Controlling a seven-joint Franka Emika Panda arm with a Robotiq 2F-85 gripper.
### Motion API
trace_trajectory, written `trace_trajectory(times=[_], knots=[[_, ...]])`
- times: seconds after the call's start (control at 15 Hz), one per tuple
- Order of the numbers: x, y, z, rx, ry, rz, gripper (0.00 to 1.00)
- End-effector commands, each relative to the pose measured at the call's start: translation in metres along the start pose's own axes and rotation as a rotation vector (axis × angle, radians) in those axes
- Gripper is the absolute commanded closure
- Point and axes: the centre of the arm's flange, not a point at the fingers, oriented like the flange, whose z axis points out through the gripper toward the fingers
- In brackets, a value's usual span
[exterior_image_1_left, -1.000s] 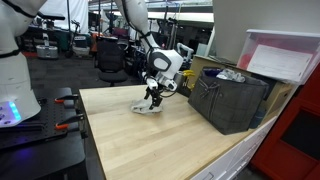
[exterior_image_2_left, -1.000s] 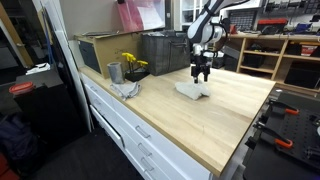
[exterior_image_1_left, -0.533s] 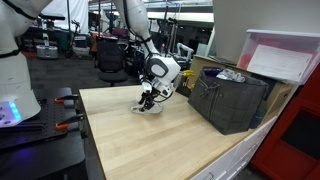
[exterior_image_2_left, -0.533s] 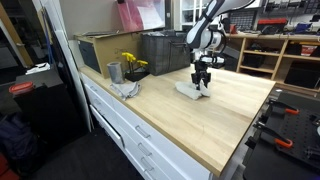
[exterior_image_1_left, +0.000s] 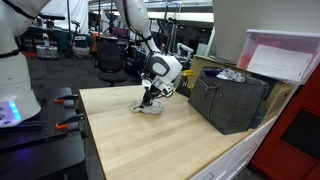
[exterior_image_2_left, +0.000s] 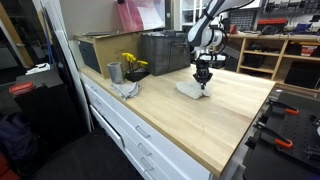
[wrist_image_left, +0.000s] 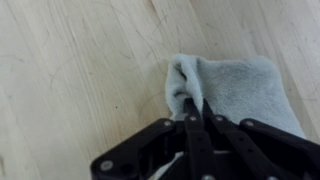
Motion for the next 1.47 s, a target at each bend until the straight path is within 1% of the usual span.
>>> trace_trajectory(times=[0.0,0.07,0.27,0.53,0.73,0.87,1.0,1.13,1.27,1.4], knots=[[-0.018,-0.001,-0.033,-0.028,0.009,0.047,1.0],[-0.021,-0.002,-0.04,-0.04,0.017,0.047,0.99],[-0.022,0.002,-0.052,-0.071,0.027,0.067,0.99],[-0.025,0.023,-0.058,-0.139,0.032,0.132,0.99],[-0.026,0.045,-0.06,-0.194,0.034,0.179,0.99],[-0.031,0.055,-0.068,-0.221,0.049,0.21,0.99],[-0.036,0.057,-0.079,-0.234,0.064,0.214,0.99],[-0.043,0.046,-0.09,-0.237,0.085,0.191,0.99],[-0.048,0.026,-0.101,-0.234,0.106,0.156,0.99],[-0.049,-0.007,-0.107,-0.234,0.123,0.093,0.99]])
